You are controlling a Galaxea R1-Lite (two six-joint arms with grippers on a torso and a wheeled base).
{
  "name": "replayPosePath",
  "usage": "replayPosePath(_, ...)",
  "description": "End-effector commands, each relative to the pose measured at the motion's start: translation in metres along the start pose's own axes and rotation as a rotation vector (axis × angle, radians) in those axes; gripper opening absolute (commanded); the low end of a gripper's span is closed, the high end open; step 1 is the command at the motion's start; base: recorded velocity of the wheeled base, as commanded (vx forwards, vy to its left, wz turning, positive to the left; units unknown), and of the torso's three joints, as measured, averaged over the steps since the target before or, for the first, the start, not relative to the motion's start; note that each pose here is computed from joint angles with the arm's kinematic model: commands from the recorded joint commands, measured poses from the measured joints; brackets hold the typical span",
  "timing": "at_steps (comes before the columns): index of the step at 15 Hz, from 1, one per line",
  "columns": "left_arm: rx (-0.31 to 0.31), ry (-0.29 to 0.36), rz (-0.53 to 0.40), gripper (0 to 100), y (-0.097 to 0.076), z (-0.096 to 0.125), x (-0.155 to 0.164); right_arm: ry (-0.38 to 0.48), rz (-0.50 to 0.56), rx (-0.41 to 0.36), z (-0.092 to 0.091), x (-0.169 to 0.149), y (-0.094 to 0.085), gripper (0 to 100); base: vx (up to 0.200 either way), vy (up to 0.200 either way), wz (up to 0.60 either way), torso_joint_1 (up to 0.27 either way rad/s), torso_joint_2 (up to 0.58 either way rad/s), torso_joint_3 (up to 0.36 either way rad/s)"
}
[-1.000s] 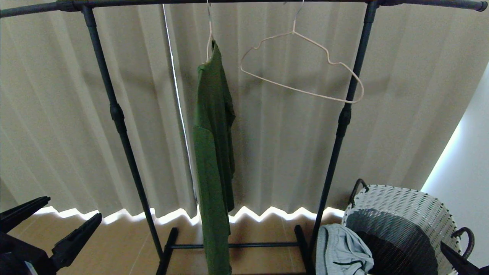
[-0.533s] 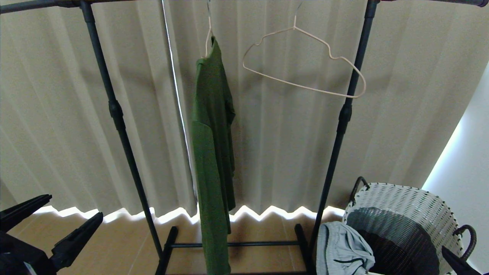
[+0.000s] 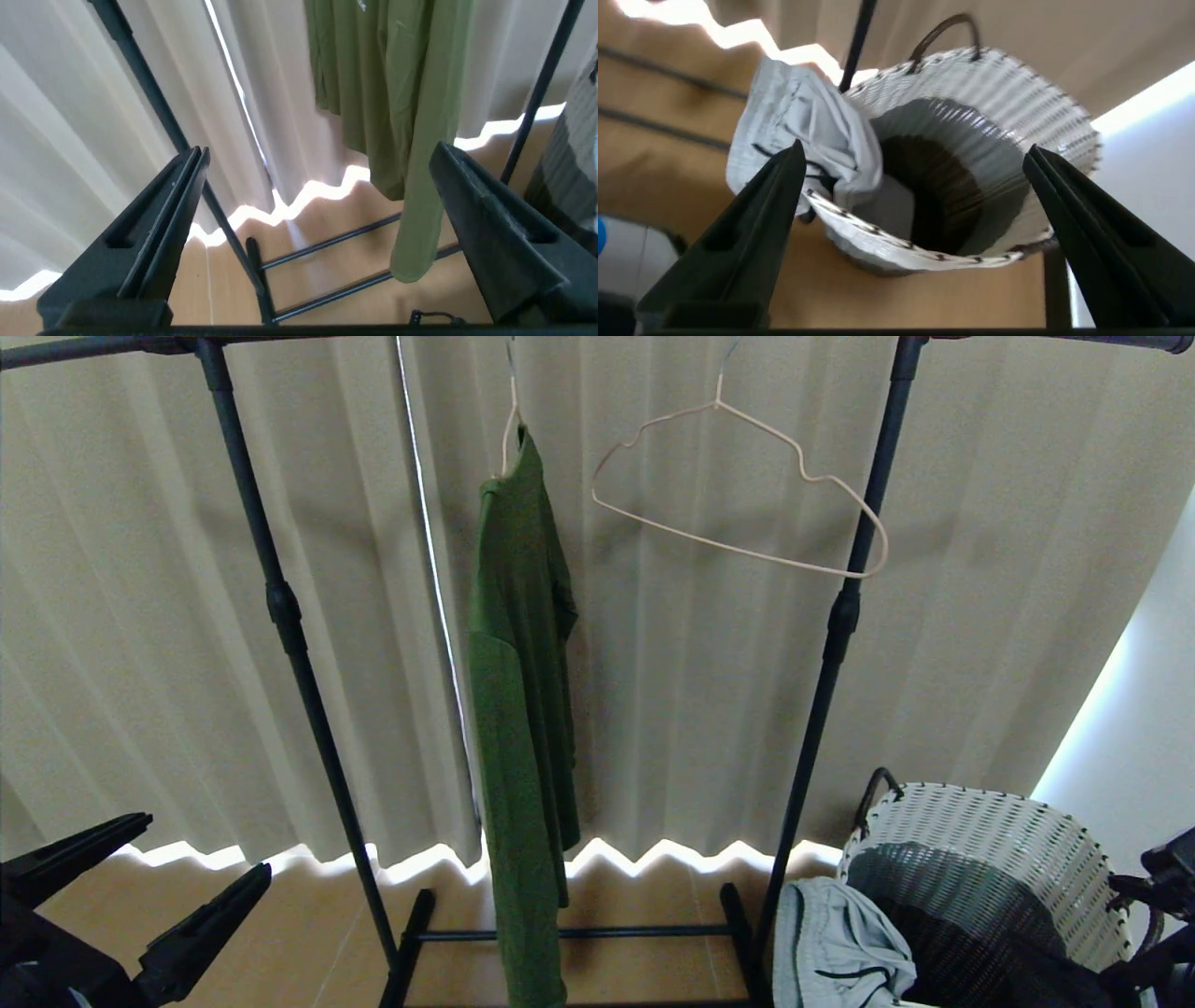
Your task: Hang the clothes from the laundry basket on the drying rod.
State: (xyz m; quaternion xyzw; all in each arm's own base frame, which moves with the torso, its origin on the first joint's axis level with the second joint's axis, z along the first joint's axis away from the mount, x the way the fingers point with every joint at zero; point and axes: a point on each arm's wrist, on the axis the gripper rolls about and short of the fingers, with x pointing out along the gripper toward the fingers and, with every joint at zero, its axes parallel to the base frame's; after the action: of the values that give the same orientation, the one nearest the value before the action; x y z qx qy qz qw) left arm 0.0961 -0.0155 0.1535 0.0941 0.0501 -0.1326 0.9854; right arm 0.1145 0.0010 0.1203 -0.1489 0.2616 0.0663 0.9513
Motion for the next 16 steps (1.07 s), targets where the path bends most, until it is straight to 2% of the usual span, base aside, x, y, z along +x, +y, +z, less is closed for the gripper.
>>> replayPosePath(1,-0.001,-0.001,-0.002,100,0.0,0.001,0.001,0.079,0.077,-0.03,0.001,0.019,0.007,100,0.0,0.0,0.0,0.0,0.0,0.0)
replayPosePath(7,-0.003,0.003,-0.004,100,-0.001,-0.001,0.0,0.155,0.165,-0.089,0.013,0.048,0.02,100,0.2,0.0,0.0,0.0,0.0,0.002)
replayPosePath(8,-0.003,0.003,-0.004,100,-0.001,-0.001,0.0,0.162,0.173,-0.095,0.014,0.051,0.021,100,0.0,0.0,0.0,0.0,0.0,0.0)
replayPosePath(10,-0.001,0.0,-0.004,100,-0.001,-0.001,-0.001,0.216,0.224,-0.132,0.017,0.069,0.033,100,0.0,0.0,0.0,0.0,0.0,0.0)
replayPosePath(12,0.0,-0.004,-0.003,100,0.0,0.0,-0.001,0.277,0.242,-0.143,0.021,0.088,0.056,100,0.0,0.0,0.0,0.0,0.0,0.0)
replayPosePath(14,-0.002,-0.005,-0.001,100,0.0,0.001,-0.001,0.33,0.206,-0.132,0.023,0.104,0.078,100,0.0,0.0,0.0,0.0,0.0,0.0)
replayPosePath(16,-0.003,-0.001,-0.002,100,0.0,0.0,0.0,0.371,0.177,-0.161,0.022,0.119,0.089,100,0.0,0.0,0.0,0.0,0.0,0.0)
